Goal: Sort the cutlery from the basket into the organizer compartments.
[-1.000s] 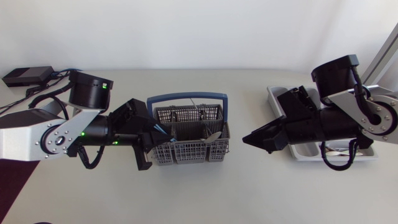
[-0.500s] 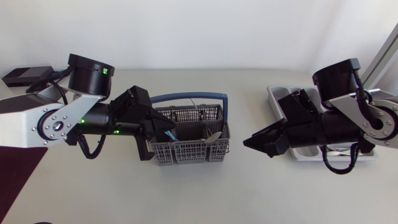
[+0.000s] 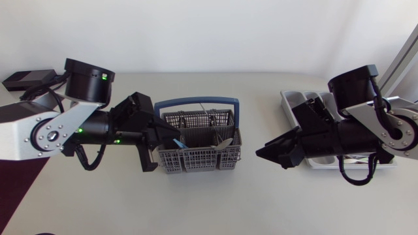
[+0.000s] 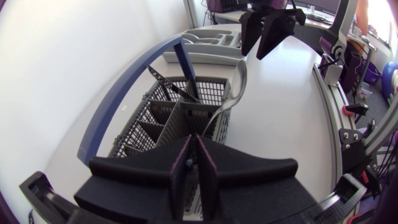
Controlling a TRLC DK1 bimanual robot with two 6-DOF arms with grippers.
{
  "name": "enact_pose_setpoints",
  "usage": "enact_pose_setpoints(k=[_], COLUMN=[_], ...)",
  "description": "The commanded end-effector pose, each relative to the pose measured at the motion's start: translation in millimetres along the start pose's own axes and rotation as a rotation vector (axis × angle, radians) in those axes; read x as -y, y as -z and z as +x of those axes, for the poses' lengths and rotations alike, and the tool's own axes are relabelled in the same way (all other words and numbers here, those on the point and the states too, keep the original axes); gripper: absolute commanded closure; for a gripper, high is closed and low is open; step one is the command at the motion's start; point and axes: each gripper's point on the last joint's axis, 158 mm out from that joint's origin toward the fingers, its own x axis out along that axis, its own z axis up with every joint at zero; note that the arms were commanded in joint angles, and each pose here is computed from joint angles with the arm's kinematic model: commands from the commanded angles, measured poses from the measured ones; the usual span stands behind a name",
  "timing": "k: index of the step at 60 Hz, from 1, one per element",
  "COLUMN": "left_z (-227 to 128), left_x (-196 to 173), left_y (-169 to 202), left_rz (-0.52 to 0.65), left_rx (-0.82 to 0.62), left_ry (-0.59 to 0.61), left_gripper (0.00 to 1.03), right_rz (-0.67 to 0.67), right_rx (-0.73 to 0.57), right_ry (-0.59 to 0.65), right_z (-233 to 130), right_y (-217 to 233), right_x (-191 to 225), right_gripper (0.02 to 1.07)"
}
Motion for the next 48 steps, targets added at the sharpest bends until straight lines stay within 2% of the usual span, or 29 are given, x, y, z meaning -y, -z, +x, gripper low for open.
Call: enact_pose_setpoints(k=[1,19,42,48], left_z=[-7,-3,6,9], left_x=[4,11,15,18], left_y=[14,36,36,35], left_rz=[0.008,0.004,0.001,0.005], left_rx=[-0.015,-0.033,-0.027,-0.025], left_ry=[-0.011,-0.011,0.005,0.014], left_gripper=[0.88,0.87,0.88,0.93], right_rz=[-0.007,-0.021,-0.025,-0.024], right_rx=[-0.022,-0.028,-0.033,-0.035], right_ry=[-0.012,-0.026,-0.029,-0.029], right_z=[3,6,7,8], right_y=[10,10,10,11], right_x=[-4,-12,-14,-14], right_gripper=[0.47,0.47,0.47,0.47])
